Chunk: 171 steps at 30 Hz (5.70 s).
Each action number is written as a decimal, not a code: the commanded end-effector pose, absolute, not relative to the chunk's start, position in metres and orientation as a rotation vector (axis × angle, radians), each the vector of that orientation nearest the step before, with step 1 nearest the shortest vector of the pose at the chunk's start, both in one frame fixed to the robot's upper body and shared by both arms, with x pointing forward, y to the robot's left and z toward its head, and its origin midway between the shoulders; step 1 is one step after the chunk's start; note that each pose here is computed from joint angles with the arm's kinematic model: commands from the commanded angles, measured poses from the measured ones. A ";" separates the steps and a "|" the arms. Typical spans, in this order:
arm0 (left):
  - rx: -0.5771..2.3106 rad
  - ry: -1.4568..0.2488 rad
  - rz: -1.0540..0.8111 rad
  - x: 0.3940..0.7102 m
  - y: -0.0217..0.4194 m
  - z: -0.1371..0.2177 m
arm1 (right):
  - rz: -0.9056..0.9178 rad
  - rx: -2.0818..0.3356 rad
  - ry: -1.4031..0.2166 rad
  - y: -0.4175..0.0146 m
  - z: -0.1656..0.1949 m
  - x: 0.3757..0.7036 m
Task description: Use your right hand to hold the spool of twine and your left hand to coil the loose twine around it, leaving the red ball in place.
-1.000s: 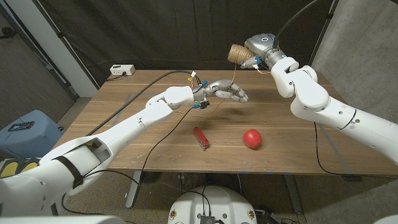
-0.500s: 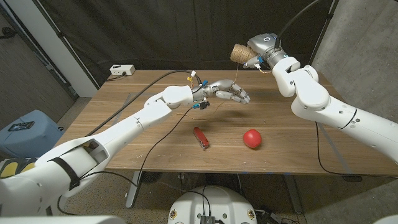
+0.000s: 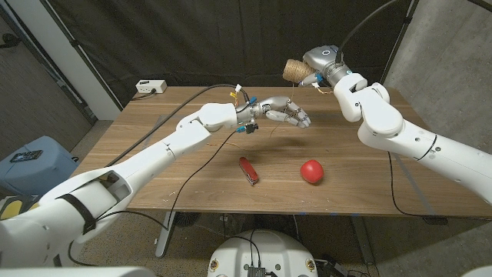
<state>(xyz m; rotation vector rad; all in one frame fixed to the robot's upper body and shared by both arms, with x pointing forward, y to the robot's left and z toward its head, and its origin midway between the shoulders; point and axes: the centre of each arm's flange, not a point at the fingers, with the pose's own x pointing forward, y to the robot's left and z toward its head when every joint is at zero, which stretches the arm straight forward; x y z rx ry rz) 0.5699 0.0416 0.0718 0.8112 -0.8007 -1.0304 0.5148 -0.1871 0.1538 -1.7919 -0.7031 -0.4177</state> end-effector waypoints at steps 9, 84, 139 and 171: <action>0.799 -0.821 -1.085 0.554 0.041 0.085 | -0.389 -1.795 -0.652 -0.191 0.142 0.531; 0.737 -0.970 -1.121 0.509 0.046 0.118 | -0.445 -1.801 -0.494 -0.223 0.125 0.552; 0.705 -1.076 -1.019 0.512 0.064 0.174 | -0.329 -1.804 -0.514 -0.205 0.086 0.548; 0.700 -1.079 -1.026 0.528 0.060 0.193 | -0.255 -1.835 -0.591 -0.184 0.073 0.540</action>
